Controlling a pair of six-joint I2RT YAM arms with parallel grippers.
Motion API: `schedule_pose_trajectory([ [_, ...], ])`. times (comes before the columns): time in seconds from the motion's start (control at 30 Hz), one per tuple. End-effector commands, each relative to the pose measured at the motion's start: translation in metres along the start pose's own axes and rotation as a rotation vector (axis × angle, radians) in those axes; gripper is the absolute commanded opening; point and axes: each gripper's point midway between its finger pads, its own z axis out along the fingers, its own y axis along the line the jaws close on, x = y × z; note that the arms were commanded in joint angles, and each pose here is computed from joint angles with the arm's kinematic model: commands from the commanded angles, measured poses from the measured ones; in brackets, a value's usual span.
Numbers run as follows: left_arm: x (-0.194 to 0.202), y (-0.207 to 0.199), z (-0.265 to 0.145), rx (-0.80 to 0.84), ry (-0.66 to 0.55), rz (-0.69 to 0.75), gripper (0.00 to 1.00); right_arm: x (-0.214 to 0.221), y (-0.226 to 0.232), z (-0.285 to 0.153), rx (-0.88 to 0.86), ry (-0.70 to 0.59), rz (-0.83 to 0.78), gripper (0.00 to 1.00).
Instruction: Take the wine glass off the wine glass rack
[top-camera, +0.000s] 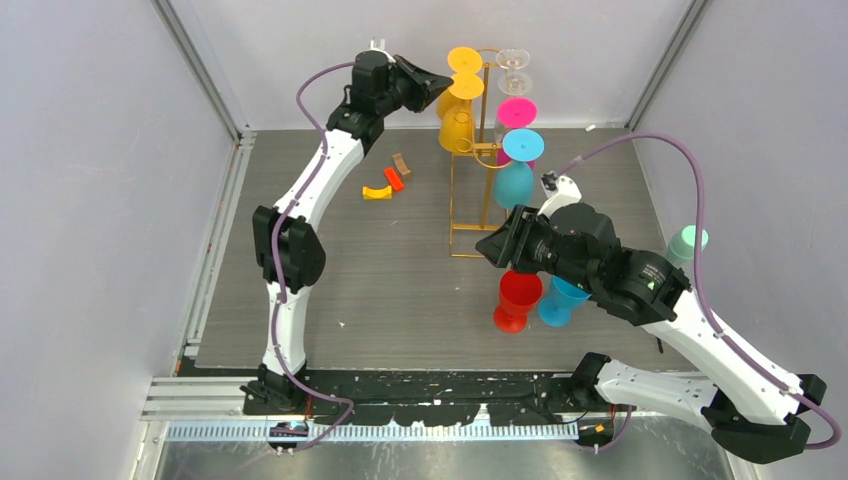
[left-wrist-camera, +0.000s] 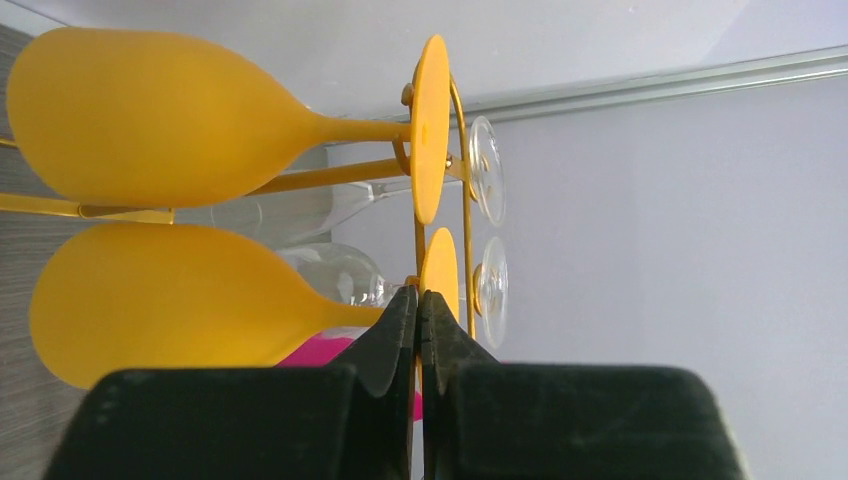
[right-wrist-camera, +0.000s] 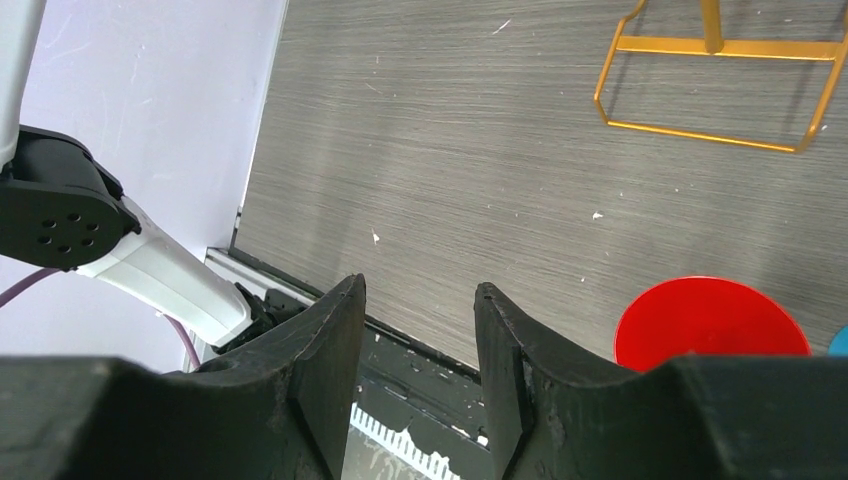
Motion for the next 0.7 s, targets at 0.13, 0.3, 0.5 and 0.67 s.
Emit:
schedule_pose_trajectory([
  [0.13,-0.016,-0.046,-0.014,0.143,-0.011,-0.013,0.00,-0.006,0.009,0.000,-0.039,-0.030,0.012,0.50],
  [0.3,-0.021,-0.058,-0.023,0.174,-0.025,-0.014,0.00,-0.007,0.009,0.000,-0.041,-0.033,0.011,0.50],
  [0.5,-0.035,-0.060,-0.036,0.165,-0.074,0.002,0.00,-0.008,0.008,-0.002,-0.040,-0.042,0.013,0.50],
  [0.67,-0.046,-0.052,-0.044,0.173,-0.091,-0.031,0.00,-0.010,0.009,-0.006,-0.047,-0.049,0.018,0.50],
])
